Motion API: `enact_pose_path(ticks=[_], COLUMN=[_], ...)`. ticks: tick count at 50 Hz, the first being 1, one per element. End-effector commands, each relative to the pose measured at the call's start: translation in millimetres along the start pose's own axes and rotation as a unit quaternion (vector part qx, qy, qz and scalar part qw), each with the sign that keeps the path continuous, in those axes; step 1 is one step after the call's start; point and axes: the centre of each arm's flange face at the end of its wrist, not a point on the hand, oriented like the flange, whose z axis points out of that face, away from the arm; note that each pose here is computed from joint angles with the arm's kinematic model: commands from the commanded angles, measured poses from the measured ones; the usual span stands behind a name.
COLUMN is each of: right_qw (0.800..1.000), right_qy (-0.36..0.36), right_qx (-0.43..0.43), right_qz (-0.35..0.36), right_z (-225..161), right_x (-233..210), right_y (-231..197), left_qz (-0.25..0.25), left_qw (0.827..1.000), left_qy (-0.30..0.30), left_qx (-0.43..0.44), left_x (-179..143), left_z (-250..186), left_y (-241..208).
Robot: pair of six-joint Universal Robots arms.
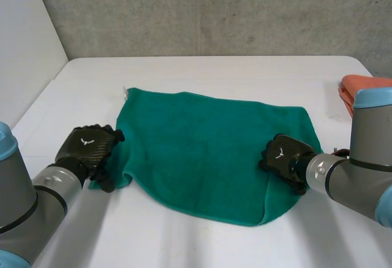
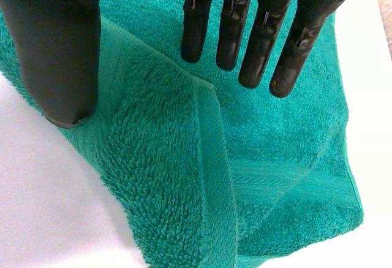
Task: Fold the laundry.
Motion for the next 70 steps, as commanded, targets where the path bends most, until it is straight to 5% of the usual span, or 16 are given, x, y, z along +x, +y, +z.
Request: enact_pose_path(ticks=[1, 19, 30, 60, 70], right_qw=[1.000, 0.998, 0.953, 0.949, 0.949], right_qy=[-0.004, 0.044, 0.166, 0.151, 0.150], right_qx=[-0.008, -0.006, -0.036, -0.037, -0.034], right_qz=[0.007, 0.048, 0.251, 0.272, 0.274], right_z=[6, 10, 5, 0, 0], right_x=[-1, 20, 76, 51, 49], right_y=[8, 19, 50, 66, 68], left_qz=[0.002, 0.003, 0.009, 0.012, 0.093], left_qw=[1.000, 1.000, 0.999, 0.999, 0.995], left_qy=[0.004, 0.009, 0.032, 0.032, -0.007], left_qx=[-0.009, -0.005, -0.023, -0.019, -0.038], left_x=[2, 6, 20, 39, 7], left_z=[2, 1, 13, 41, 56], left_y=[4, 3, 15, 22, 31])
